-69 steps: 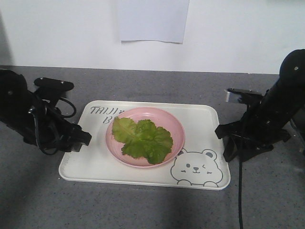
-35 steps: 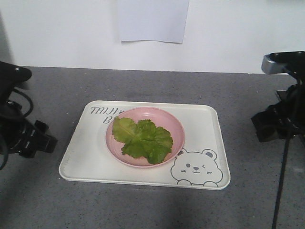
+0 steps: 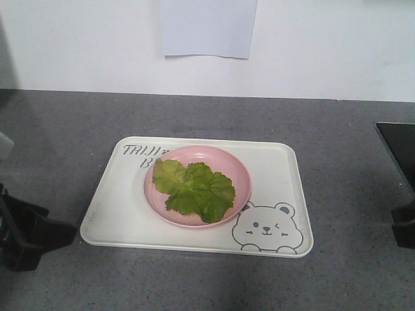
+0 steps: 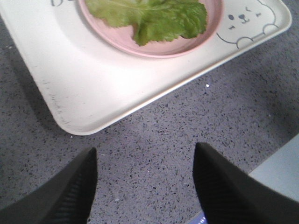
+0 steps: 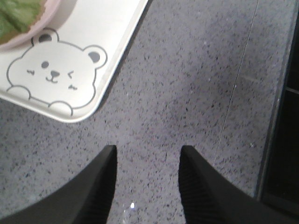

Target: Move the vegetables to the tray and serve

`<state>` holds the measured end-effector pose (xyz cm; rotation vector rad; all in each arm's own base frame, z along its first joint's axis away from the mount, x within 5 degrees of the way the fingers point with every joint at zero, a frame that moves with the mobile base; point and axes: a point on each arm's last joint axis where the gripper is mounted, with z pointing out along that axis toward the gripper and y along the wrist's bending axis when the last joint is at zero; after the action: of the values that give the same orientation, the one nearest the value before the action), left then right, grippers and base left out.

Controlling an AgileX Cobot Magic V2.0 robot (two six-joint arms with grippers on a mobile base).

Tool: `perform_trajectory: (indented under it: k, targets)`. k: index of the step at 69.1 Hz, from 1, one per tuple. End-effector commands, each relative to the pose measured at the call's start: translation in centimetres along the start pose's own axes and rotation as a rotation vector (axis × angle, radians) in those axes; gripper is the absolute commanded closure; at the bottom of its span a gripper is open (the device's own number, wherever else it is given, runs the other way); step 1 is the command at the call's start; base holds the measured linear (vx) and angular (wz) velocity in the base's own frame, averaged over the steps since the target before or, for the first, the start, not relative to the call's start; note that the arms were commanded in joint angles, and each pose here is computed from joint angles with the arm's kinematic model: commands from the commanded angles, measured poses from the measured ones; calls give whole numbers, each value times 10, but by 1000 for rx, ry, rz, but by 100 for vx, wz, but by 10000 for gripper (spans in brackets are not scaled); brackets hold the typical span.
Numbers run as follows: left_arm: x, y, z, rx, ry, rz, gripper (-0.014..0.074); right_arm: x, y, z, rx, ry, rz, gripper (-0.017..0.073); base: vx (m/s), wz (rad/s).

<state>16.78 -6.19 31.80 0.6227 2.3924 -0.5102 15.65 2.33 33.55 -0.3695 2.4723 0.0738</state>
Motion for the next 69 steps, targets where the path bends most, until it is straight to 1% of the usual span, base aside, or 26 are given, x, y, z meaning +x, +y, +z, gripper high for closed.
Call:
perform_trajectory:
  k: [1,12,18,24,29,42,45,50,69]
  targets:
    - [-9,-5,-10,5,-100,21,188,1,0,-7,26,-102,-17,241,0,0]
    - [-10,-3,-9,-10,-112,22,221,11,2,-9,35,-142,-18,246,0,0]
    - [-12,-2,-10,-27,-134,17,264,14,2,-9,42,-174,-17,276,0,0]
    - [-15,0,-10,-46,-169,-14,330,16,2,-9,44,-188,-16,335,0,0]
    - [-17,2,-11,-61,-197,-44,405,16,2,-9,46,-194,-16,402,0,0]
    - [-20,4,-11,-78,-226,-50,577,15,2,-9,47,-199,-16,573,0,0]
    - [-21,4,-11,-82,-233,-50,603,15,2,-9,47,-199,-16,573,0,0]
    - [-22,5,-12,-92,-248,-50,601,16,2,-9,46,-194,-16,569,0,0]
    - [-22,5,-12,-89,-249,-51,601,18,3,-8,40,-166,-16,569,0,0]
